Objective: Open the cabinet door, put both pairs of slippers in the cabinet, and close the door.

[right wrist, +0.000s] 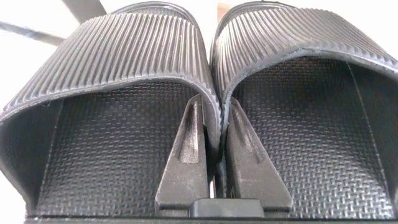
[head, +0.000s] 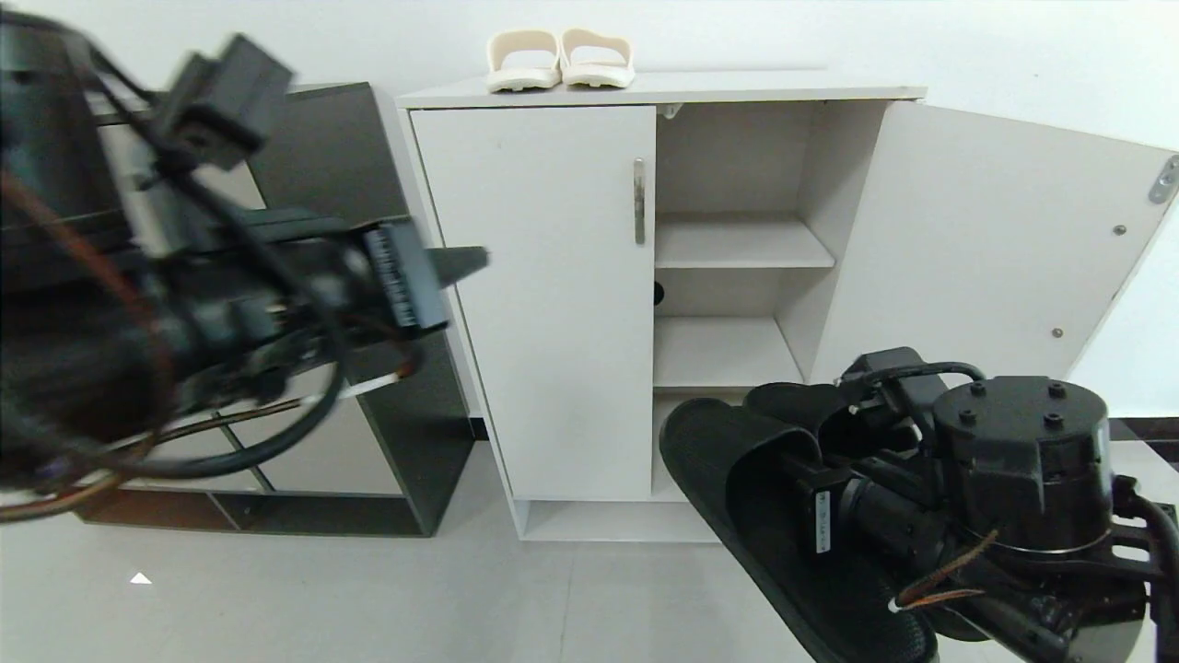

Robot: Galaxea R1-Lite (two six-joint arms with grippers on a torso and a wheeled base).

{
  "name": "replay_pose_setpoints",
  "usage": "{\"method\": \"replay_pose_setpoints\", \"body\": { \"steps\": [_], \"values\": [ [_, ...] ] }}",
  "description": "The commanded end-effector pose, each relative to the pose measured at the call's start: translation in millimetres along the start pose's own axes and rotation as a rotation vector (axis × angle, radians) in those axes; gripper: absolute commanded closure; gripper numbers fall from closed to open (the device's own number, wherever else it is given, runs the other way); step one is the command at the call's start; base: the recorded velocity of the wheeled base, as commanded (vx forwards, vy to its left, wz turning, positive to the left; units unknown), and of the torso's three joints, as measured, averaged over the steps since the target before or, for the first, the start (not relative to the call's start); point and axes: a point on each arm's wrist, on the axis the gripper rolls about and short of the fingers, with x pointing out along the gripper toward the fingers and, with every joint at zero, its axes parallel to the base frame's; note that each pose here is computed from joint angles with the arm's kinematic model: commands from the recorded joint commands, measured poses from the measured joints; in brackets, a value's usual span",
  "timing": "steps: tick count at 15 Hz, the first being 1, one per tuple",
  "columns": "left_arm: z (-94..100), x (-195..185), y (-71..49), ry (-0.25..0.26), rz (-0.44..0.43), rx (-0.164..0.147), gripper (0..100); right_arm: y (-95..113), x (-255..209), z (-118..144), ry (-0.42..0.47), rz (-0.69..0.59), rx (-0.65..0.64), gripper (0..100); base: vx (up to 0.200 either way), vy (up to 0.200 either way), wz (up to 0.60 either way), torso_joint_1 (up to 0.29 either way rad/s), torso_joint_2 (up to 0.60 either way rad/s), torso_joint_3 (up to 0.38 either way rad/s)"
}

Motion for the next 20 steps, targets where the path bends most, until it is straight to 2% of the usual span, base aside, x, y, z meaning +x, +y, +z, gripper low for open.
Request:
{"method": "replay_pose_setpoints", "body": {
  "steps": [1,2,3,4,5,6,8,9,10,12,13,14,15,16,17,18,19,20],
  "values": [
    [-28.9,-155.2,48.7,-0.148,0.339,0.025,100,1.2,15.8,-5.1,0.019,-0.063,-0.013,100,0.0,0.0,0.0,0.0,0.0,0.0],
    [-53.9,-199.6,53.0,-0.172,0.479,0.029,100,1.5,18.8,-6.0,0.016,-0.095,-0.014,100,0.0,0.0,0.0,0.0,0.0,0.0],
    [-77.0,-218.0,53.7,-0.17,0.569,0.038,100,1.5,17.9,-6.0,0.016,-0.093,-0.016,100,0.0,0.0,0.0,0.0,0.0,0.0],
    [-96.2,-225.7,53.1,-0.167,0.687,0.065,100,1.7,17.7,-6.4,0.017,-0.094,-0.017,100,0.0,0.0,0.0,0.0,0.0,0.0],
    [-116.4,-229.1,52.6,-0.18,0.799,0.077,100,1.6,17.0,-7.4,0.019,-0.093,-0.02,100,0.0,0.0,0.0,0.0,0.0,0.0],
    [-135.0,-229.5,53.8,-0.169,0.83,0.083,100,1.9,16.8,-7.4,0.018,-0.093,-0.019,100,0.0,0.0,0.0,0.0,0.0,0.0],
    [-169.4,-231.9,56.5,-0.151,0.719,0.112,100,2.0,16.2,-8.0,0.019,-0.091,-0.021,100,0.0,0.0,0.0,0.0,0.0,0.0],
    [-176.7,-230.6,58.6,-0.136,0.707,0.114,100,2.0,16.2,-8.0,0.019,-0.091,-0.021,100,0.0,0.0,0.0,0.0,0.0,0.0],
    [-193.7,-221.7,67.6,-0.103,0.679,0.111,100,1.7,15.8,-8.0,0.019,-0.091,-0.019,100,0.0,0.0,0.0,0.0,0.0,0.0],
    [-211.3,-209.5,74.5,-0.11,0.48,0.12,100,2.0,15.8,-9.3,0.023,-0.089,-0.023,100,0.0,0.0,0.0,0.0,0.0,0.0],
    [-214.5,-207.5,75.4,-0.081,0.435,0.099,100,1.3,15.9,-10.3,0.026,-0.092,-0.024,100,0.0,0.0,0.0,0.0,0.0,0.0],
    [-213.8,-207.5,75.3,-0.078,0.429,0.079,100,1.7,15.7,-10.4,0.026,-0.089,-0.025,100,0.0,0.0,0.0,0.0,0.0,0.0],
    [-213.7,-208.0,75.6,-0.073,0.386,0.074,100,1.7,15.7,-10.4,0.026,-0.089,-0.025,100,0.0,0.0,0.0,0.0,0.0,0.0],
    [-214.7,-211.9,75.4,-0.093,0.3,0.091,100,1.3,15.5,-11.7,0.03,-0.089,-0.027,100,0.0,0.0,0.0,0.0,0.0,0.0],
    [-214.6,-211.9,75.4,-0.086,0.284,0.109,100,2.0,15.1,-11.8,0.03,-0.087,-0.03,100,0.0,0.0,0.0,0.0,0.0,0.0],
    [-213.9,-210.4,76.5,-0.053,0.256,0.139,100,2.7,14.8,-12.0,0.03,-0.084,-0.029,100,0.0,0.0,0.0,0.0,0.0,0.0],
    [-214.9,-210.2,78.1,-0.04,0.265,0.202,100,3.2,16.1,-13.4,0.036,-0.085,-0.032,100,0.0,0.0,0.0,0.0,0.0,0.0],
    [-216.7,-210.5,81.4,-0.036,0.385,0.277,100,4.5,16.2,-14.3,0.039,-0.08,-0.035,100,0.0,0.0,0.0,0.0,0.0,0.0]
  ]
}}
